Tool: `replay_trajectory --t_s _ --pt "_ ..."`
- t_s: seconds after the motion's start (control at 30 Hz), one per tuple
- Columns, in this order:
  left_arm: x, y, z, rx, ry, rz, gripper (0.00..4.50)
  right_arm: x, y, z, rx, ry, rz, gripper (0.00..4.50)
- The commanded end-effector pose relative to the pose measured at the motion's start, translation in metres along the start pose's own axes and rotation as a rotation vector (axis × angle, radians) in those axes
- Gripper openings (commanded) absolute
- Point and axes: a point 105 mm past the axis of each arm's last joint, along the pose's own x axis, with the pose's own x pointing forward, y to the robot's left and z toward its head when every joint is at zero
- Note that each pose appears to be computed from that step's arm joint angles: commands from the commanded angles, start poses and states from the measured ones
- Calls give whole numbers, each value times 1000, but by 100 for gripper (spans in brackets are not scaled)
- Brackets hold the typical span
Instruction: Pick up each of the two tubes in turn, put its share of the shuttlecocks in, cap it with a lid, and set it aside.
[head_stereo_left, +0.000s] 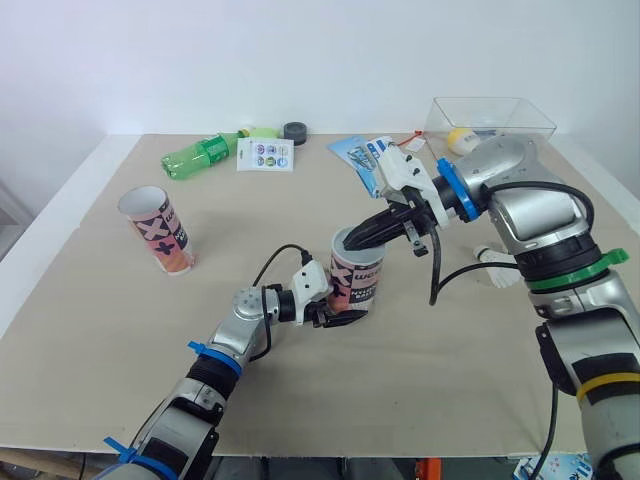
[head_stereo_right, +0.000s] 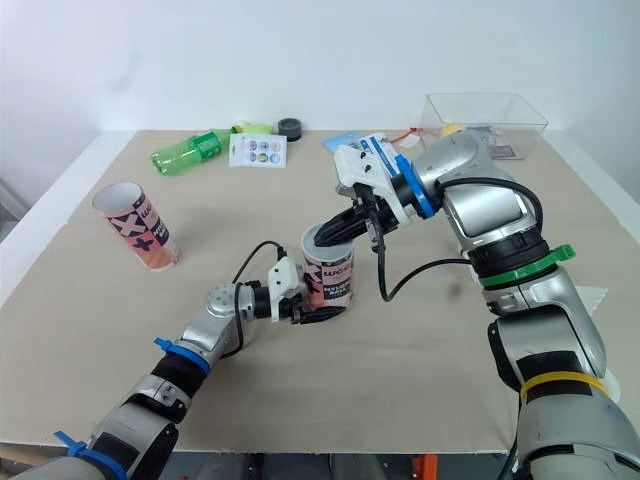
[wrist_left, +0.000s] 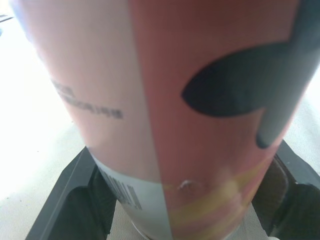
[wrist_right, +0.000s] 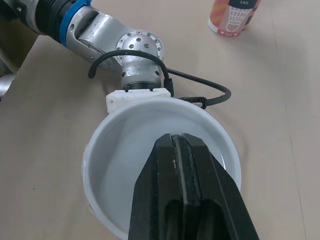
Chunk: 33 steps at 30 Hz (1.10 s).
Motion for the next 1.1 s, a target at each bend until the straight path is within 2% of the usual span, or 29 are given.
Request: replay_trajectory --t_s 0.03,0.13,0.23,0.37,0.6,0.7,0.8,0.9,0.93,1.03,1.1 --pt "-4 -9 -21 -37 68 -13 300 14 4 -27 82 79 39 3" --pt "-5 -9 -21 -37 69 -12 300 7 3 -12 72 -6 32 3" --pt "-6 -9 -22 -37 73 -11 300 -15 2 9 56 -124 15 3" --pt "-8 -8 -23 -37 77 -11 300 -46 5 19 60 -217 -30 3" --pt "-9 -7 -21 -34 78 -16 300 -93 11 17 82 -371 -183 3" --pt "-9 -6 -19 -26 74 -18 300 -98 14 1 104 -408 -278 3" --pt "-10 -5 -11 -22 42 -19 300 -95 19 -17 164 -463 -383 95" --pt "-13 -5 -3 -12 9 -23 432 -69 40 -52 219 -425 -427 239" --pt "-13 -5 -1 -2 7 -25 450 -57 48 -62 238 -414 -434 292" --pt "-14 -3 0 12 12 -17 450 -41 60 -73 266 -406 -438 447" --pt "-15 -3 1 34 16 -13 450 -33 65 -80 292 -402 -446 447"
